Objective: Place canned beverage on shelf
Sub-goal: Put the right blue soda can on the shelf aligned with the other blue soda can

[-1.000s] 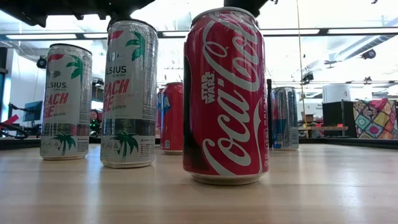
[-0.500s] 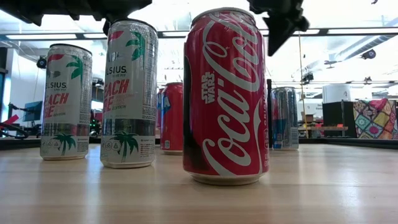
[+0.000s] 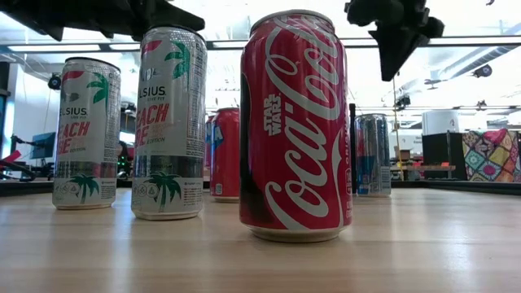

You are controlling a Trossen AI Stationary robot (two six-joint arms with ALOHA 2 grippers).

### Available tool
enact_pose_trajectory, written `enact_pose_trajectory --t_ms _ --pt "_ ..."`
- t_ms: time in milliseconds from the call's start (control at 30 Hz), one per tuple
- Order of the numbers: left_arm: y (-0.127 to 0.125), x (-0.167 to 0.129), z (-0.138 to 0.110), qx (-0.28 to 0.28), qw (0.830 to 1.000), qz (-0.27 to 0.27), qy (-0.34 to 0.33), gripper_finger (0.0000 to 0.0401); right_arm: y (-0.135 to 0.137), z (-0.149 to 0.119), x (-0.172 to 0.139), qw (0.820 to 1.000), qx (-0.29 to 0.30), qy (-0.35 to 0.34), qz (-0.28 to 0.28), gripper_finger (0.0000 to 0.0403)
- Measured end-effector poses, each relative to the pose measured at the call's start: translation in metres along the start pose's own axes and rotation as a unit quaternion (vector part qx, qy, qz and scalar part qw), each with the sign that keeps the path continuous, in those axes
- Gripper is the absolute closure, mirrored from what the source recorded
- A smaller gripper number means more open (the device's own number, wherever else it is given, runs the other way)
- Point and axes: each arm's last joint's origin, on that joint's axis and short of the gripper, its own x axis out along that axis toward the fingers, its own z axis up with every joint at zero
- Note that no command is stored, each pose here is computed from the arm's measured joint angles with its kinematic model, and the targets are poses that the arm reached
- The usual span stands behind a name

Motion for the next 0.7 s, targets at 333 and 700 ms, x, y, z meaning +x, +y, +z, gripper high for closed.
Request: enact_pose_trajectory --t_ms 333,700 --pt "0.000 -0.001 0.005 0.028 0.999 -0.004 -0.015 0.0401 -0.002 0.000 0.005 0.999 0.008 -0.027 -0.032 0.0394" --pt "0.009 -0.010 0.028 0.138 0.989 -0.035 0.040 0.0401 -0.004 0.006 0.006 0.998 -0.011 -0.048 -0.042 0.0394"
